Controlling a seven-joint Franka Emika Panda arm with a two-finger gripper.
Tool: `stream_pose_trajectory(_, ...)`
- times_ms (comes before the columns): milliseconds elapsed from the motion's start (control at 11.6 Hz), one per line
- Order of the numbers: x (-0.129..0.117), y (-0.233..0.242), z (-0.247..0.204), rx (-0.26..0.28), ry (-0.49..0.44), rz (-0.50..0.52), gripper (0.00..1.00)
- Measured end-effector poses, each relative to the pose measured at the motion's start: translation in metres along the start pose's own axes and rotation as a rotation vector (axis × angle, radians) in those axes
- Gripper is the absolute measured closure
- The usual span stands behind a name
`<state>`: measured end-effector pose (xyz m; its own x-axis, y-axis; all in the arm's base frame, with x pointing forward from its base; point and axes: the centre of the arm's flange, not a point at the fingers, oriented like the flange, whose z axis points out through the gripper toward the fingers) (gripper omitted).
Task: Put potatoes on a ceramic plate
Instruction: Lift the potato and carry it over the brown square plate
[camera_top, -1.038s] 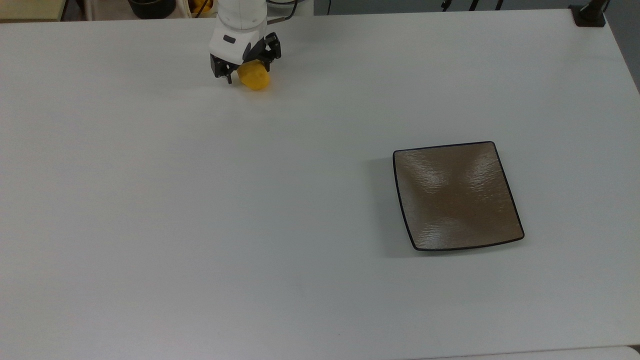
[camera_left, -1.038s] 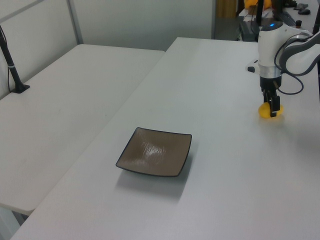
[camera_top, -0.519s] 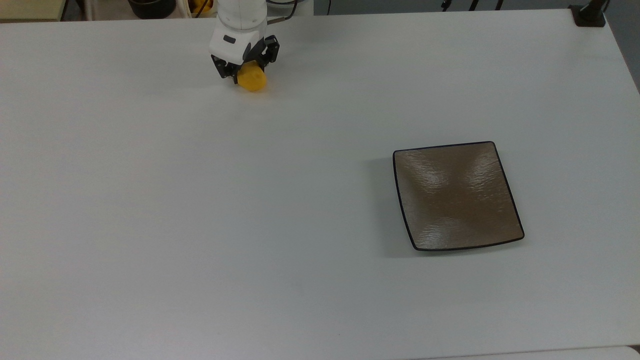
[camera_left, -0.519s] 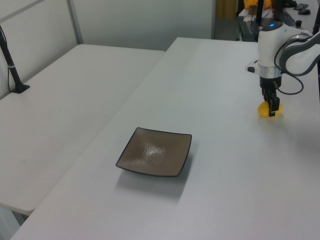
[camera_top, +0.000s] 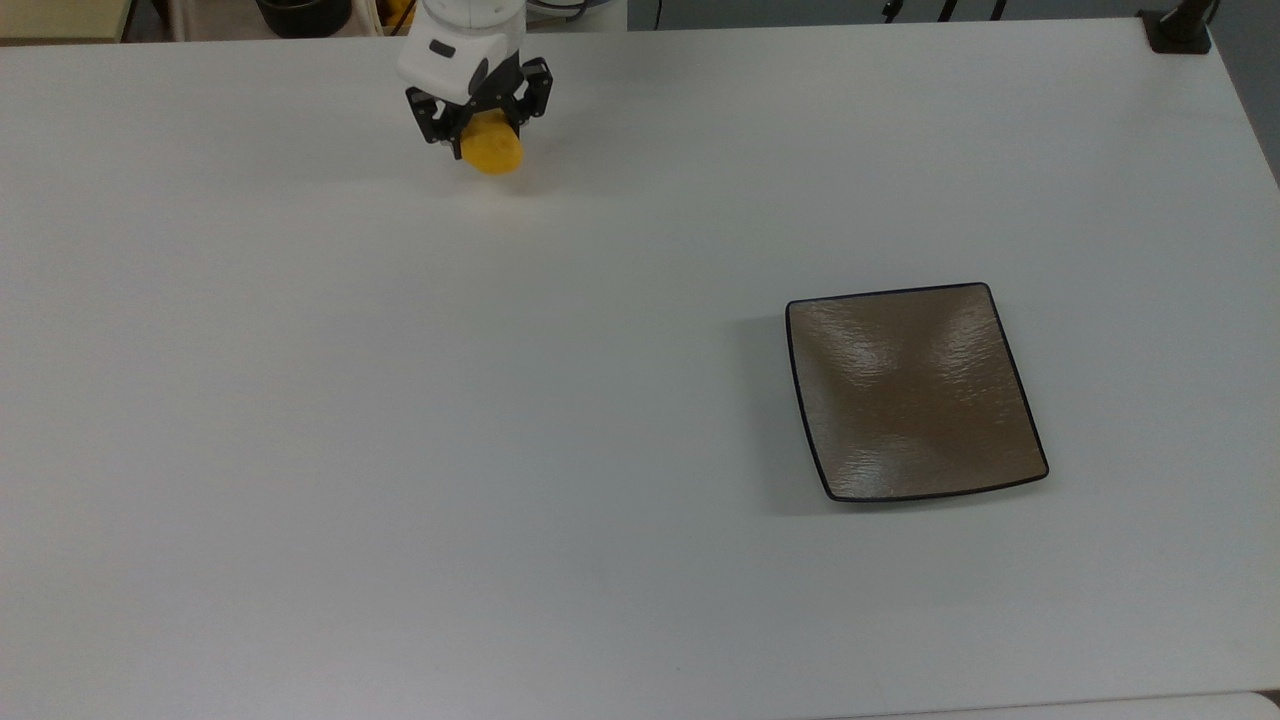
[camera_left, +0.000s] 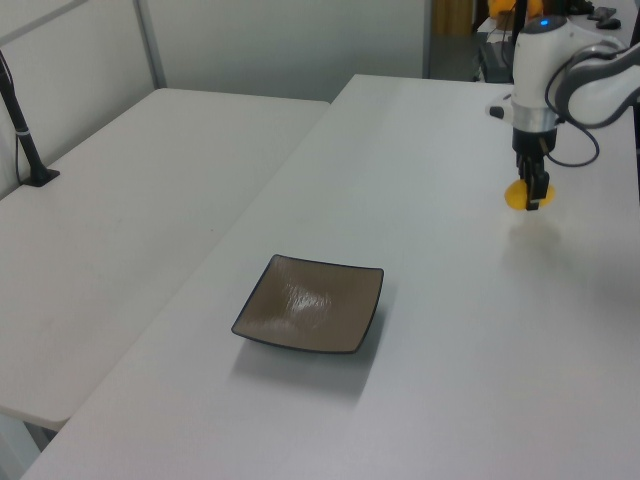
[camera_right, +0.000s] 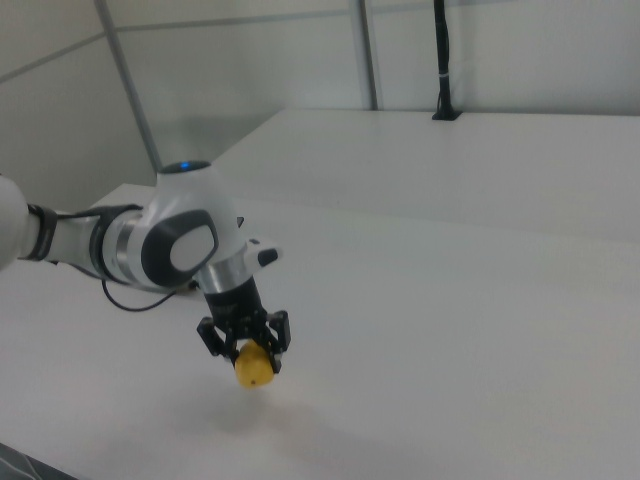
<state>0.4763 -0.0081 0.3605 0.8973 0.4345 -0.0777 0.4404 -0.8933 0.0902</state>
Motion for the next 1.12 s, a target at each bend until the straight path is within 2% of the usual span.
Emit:
stream_pose_trajectory(173,0.012,0.014,-0.045,-0.010,-0.001,0.028,0.38)
stream_pose_trajectory(433,0.028,0.027,-0.117,0.035,0.050,0.085,0.38)
stream_pose_trajectory(692,0.043,0.027,-0.176,0.047,0.084,0.102,0.38)
stream_pose_trajectory(865,0.060,0.025,-0.205,0.040,0.123,0.165,0.38)
stream_pose_trajectory(1125,0.094,0.006,-0.220,0.046,0.155,0.279,0.38)
